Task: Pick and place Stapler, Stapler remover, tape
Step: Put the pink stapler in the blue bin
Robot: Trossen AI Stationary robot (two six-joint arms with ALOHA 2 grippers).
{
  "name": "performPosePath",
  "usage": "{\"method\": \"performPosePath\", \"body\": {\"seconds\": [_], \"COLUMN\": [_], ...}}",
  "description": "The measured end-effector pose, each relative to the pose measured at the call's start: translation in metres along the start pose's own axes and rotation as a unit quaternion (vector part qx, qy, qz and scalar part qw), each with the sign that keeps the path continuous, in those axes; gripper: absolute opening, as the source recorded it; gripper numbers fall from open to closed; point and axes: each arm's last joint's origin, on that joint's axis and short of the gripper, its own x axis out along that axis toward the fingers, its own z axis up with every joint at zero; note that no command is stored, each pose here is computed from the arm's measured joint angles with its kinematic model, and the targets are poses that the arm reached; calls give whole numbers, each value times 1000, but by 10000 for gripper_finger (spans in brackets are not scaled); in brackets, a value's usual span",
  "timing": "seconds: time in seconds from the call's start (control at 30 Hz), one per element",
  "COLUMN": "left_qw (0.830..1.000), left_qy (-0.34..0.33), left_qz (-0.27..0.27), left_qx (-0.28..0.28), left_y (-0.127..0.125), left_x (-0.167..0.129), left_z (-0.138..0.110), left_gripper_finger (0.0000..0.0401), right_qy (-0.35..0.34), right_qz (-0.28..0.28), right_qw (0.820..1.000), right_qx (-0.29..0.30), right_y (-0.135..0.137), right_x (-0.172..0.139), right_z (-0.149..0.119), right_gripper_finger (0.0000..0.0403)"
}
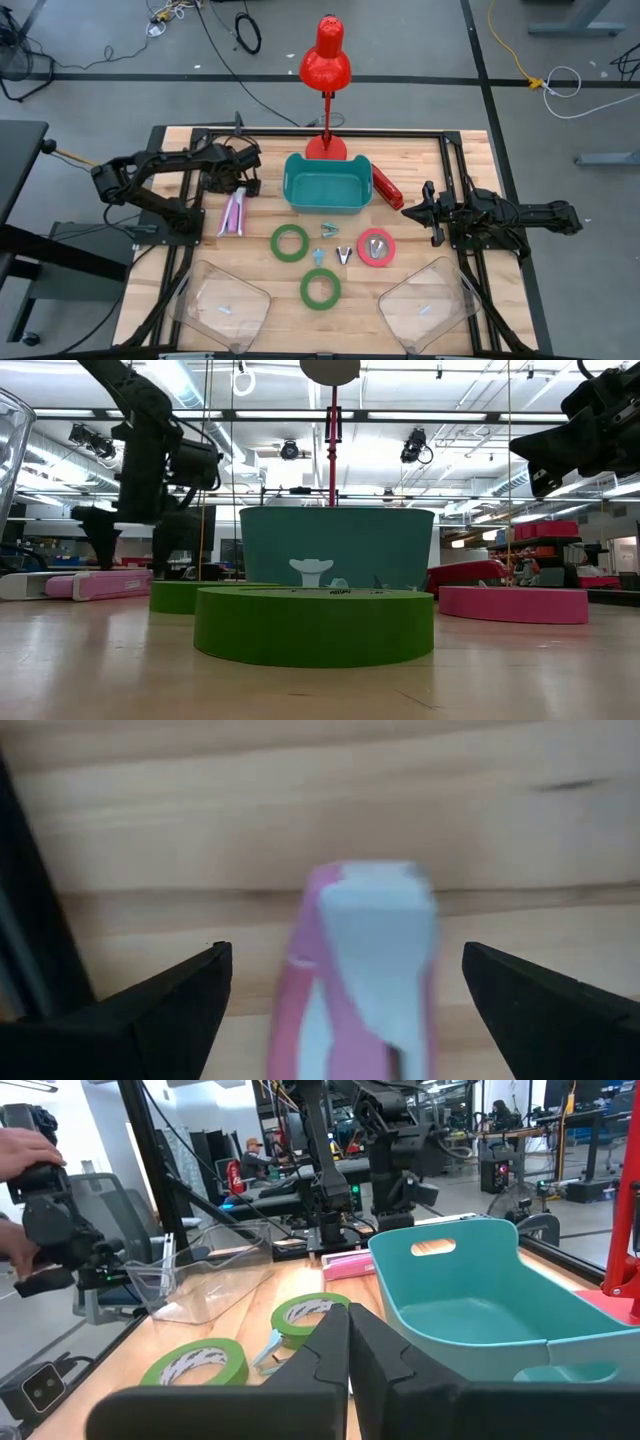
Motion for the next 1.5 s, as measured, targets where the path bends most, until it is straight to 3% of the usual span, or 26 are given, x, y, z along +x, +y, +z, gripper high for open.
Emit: {"method": "performPosePath", "body": {"seconds": [0.2, 0.47, 1.1, 1.5], "left_qw": [1000, 1000, 1000, 1000], "left_qy": [9, 4, 3, 2], "left_qz": [11, -12, -11, -11], "left_qx": [-1, -9, -15, -11], "left_y": [7, 3, 3, 3], "left_x": [12, 13, 13, 13], "left_z": [-6, -5, -4, -4], "left_gripper_finger": [398, 395, 245, 240], "right_qy": [0, 0, 0, 0], "right_qz": [0, 0, 0, 0], "right_qw": [1000, 1000, 1000, 1000], "right_qx": [0, 0, 0, 0], "right_y": [0, 0, 0, 0], "right_x": [0, 0, 0, 0], "right_z": [0, 0, 0, 0], "right_gripper_finger": [6, 6, 6, 6]}}
